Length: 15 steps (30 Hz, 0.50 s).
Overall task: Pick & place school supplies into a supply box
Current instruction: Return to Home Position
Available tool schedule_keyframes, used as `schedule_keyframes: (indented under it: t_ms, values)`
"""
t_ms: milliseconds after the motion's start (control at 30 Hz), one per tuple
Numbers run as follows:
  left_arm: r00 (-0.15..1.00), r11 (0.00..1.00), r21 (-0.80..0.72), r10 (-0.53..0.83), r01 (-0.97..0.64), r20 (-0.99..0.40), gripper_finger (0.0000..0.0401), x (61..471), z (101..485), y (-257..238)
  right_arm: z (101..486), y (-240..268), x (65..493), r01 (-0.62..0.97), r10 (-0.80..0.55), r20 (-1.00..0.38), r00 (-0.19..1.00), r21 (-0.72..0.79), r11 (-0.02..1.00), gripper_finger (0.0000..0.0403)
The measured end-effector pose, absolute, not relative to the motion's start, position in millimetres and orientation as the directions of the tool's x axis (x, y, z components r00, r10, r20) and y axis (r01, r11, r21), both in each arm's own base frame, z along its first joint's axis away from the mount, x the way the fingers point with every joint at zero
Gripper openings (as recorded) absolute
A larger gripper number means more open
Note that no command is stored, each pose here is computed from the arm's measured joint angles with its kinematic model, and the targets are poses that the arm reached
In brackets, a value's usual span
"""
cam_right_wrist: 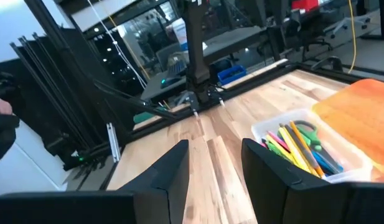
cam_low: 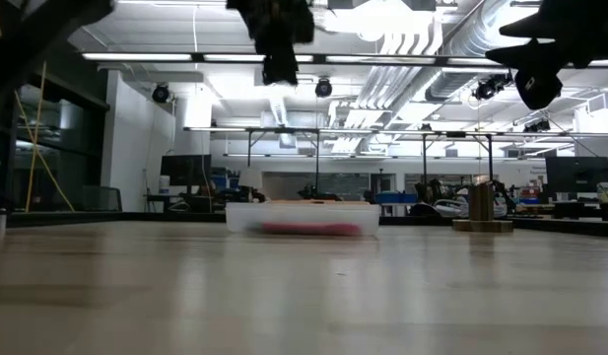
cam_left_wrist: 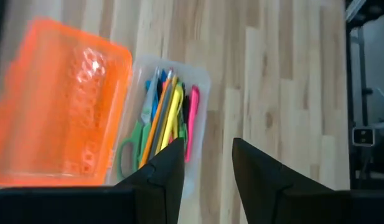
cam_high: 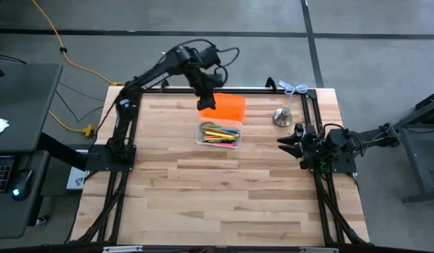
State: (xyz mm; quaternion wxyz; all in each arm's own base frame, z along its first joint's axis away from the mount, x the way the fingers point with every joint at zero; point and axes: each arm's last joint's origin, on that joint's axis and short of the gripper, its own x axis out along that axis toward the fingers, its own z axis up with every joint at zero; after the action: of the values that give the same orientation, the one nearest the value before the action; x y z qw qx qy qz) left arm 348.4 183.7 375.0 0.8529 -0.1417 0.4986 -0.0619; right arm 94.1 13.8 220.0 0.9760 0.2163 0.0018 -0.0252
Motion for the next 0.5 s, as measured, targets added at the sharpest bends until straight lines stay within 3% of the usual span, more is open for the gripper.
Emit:
schedule_keyframes:
  t_ms: [500]
  values:
    - [0.712,0.978,-0.205,-0.171,0.039,-0.681,0.0161,272.3,470.7,137.6,220.9,10.7,80.2,0.028,-0.044,0.029,0.999,0.406,0.913,0.0124]
